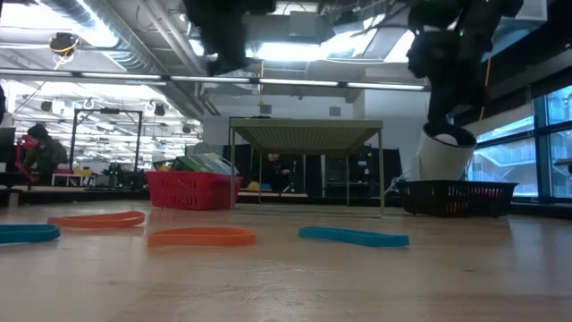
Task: Pick & Place Office Desk Supplies
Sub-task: Put the black rubber band into the black bin
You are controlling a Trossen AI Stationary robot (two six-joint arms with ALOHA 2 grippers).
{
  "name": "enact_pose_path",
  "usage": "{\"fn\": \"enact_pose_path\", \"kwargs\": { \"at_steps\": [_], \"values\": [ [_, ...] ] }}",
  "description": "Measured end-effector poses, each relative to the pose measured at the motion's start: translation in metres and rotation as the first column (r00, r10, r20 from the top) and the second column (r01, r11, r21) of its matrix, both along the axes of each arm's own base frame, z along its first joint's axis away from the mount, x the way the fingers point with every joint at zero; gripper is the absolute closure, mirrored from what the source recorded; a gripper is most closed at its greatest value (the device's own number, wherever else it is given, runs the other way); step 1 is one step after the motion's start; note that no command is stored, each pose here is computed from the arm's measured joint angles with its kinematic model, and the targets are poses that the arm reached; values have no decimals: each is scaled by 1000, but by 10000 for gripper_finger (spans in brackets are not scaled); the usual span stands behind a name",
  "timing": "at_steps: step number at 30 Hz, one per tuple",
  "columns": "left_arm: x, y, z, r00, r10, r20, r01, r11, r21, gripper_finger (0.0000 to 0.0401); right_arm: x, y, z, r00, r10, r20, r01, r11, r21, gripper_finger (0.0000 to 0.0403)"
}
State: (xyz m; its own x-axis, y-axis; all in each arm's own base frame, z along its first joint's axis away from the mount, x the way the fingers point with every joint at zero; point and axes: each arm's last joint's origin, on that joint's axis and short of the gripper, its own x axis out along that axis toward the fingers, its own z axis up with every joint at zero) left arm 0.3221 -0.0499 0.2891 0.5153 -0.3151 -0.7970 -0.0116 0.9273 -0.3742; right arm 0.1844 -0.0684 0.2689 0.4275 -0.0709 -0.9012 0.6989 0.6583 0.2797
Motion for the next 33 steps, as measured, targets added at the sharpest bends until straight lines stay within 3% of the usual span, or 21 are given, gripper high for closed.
{"fn": "enact_pose_path", "kwargs": {
  "at_steps": [6,13,23,33],
  "values": [
    [-15,-1,-9,983,80,-168,-63,992,105,316,-9,-26,-18,996,-92,-20,92,996,-5,398],
    [-15,-2,-9,974,139,-181,-126,988,84,319,-14,-42,-38,988,-134,-72,137,990,29,398],
    [-16,-13,-9,974,139,-176,-126,989,82,331,-8,-49,-53,984,-116,-137,122,992,38,398],
    [-16,-23,-12,970,159,-183,-140,984,114,333,-5,-54,-62,970,-106,-220,102,994,-30,384]
  ]
}}
